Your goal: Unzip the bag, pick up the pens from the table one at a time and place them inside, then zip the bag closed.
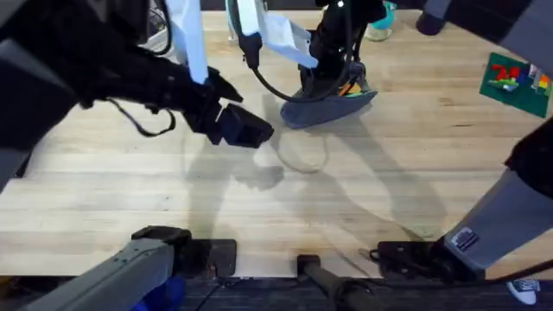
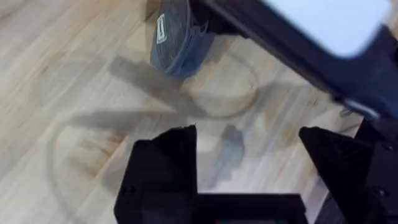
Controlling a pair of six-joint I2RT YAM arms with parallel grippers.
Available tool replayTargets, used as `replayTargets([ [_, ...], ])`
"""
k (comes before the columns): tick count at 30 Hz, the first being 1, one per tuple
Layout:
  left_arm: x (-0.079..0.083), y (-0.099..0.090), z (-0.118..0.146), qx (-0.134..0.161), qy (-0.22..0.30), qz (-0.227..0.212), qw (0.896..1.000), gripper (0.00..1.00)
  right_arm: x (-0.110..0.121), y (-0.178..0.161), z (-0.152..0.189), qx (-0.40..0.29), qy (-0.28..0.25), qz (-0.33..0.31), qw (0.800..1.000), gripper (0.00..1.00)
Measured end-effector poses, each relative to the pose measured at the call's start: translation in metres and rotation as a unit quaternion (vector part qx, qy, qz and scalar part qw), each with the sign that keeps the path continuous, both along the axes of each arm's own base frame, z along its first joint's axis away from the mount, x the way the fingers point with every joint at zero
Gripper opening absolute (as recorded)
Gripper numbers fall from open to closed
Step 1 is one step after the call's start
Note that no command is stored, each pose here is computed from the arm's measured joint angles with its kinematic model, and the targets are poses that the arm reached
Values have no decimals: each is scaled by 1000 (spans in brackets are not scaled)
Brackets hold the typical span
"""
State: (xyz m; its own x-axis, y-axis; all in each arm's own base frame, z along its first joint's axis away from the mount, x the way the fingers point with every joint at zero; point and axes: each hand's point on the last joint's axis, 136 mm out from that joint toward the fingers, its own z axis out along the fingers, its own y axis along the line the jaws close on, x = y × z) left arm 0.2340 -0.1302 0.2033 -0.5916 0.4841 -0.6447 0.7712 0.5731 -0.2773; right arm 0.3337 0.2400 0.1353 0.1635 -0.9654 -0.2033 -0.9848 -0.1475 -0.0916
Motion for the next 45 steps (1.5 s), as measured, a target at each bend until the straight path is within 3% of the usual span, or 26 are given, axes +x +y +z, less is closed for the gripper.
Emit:
replayTargets([
  [6,17,-5,-14,-6,0,-25,1000,997,0,0,0,0,0,0,1000,32],
  [12,36,-10,-27,-21,-49,-37,998,997,0,0,0,0,0,0,1000,32],
  [25,44,-11,-64,-86,-120,-51,988,997,0,0,0,0,0,0,1000,31],
  [36,48,-17,-73,-119,-200,-75,970,995,0,0,0,0,0,0,1000,31],
  [45,68,-25,-96,-153,-218,-97,959,995,0,0,0,0,0,0,1000,31],
])
